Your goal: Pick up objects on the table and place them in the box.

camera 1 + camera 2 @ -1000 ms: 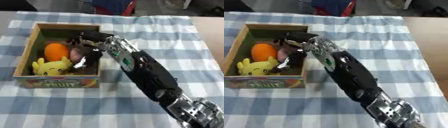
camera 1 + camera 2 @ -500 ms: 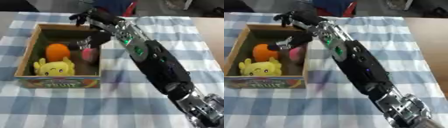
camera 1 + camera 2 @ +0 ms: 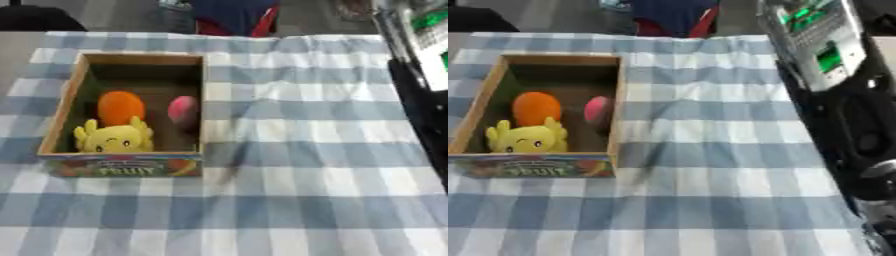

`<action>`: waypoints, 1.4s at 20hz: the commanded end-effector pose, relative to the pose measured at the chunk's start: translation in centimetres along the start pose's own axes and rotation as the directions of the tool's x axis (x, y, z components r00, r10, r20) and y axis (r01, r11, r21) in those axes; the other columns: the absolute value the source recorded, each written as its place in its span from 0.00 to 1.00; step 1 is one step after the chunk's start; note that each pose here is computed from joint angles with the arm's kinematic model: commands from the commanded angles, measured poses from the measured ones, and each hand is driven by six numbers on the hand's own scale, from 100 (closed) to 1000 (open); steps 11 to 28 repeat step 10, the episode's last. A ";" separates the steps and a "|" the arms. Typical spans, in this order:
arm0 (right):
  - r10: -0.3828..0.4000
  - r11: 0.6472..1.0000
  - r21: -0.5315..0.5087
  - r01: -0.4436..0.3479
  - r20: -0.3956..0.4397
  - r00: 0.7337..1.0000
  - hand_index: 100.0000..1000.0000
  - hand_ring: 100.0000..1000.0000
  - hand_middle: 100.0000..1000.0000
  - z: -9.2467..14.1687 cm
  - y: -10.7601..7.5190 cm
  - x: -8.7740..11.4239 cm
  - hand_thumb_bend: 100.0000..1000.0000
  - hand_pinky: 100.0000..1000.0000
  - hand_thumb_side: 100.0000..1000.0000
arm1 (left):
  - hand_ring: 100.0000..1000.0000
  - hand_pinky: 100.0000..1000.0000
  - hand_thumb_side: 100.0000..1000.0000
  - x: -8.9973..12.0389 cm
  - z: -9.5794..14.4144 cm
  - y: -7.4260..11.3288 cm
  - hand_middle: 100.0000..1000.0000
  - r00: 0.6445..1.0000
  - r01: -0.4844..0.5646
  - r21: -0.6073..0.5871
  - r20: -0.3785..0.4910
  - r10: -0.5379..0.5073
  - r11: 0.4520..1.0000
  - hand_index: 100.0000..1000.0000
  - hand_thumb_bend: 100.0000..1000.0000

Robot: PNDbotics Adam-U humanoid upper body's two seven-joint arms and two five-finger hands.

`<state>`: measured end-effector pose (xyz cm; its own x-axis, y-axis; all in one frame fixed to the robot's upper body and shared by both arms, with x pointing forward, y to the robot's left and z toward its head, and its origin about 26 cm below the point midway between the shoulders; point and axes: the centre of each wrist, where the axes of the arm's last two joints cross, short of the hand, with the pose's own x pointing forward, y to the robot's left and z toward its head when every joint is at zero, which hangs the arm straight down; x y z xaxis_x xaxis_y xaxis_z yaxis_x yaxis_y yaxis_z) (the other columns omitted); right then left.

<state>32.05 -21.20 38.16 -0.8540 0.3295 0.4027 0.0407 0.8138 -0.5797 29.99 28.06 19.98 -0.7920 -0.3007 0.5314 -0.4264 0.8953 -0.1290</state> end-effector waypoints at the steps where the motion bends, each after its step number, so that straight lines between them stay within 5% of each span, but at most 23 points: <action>1: -0.067 0.992 -0.108 0.073 0.062 0.996 0.82 0.72 0.64 1.5 -2.4 2.7 0.00 0.56 1.00 | 0.59 0.19 0.71 0.6 -0.7 0.5 0.54 0.999 0.015 0.007 0.040 -0.015 1.000 0.76 0.03; 10: -0.236 0.956 -0.166 0.242 0.056 0.970 0.83 0.72 0.70 7.4 -2.9 -1.8 0.00 0.59 1.00 | 0.59 0.18 0.71 0.4 -0.5 1.0 0.54 0.999 0.037 0.036 0.038 -0.038 0.999 0.76 0.03; 28: -0.236 0.956 -0.166 0.242 0.056 0.970 0.83 0.72 0.70 7.4 -2.9 -1.8 0.00 0.59 1.00 | 0.59 0.18 0.71 0.4 -0.5 1.0 0.54 0.999 0.037 0.036 0.038 -0.038 0.999 0.76 0.03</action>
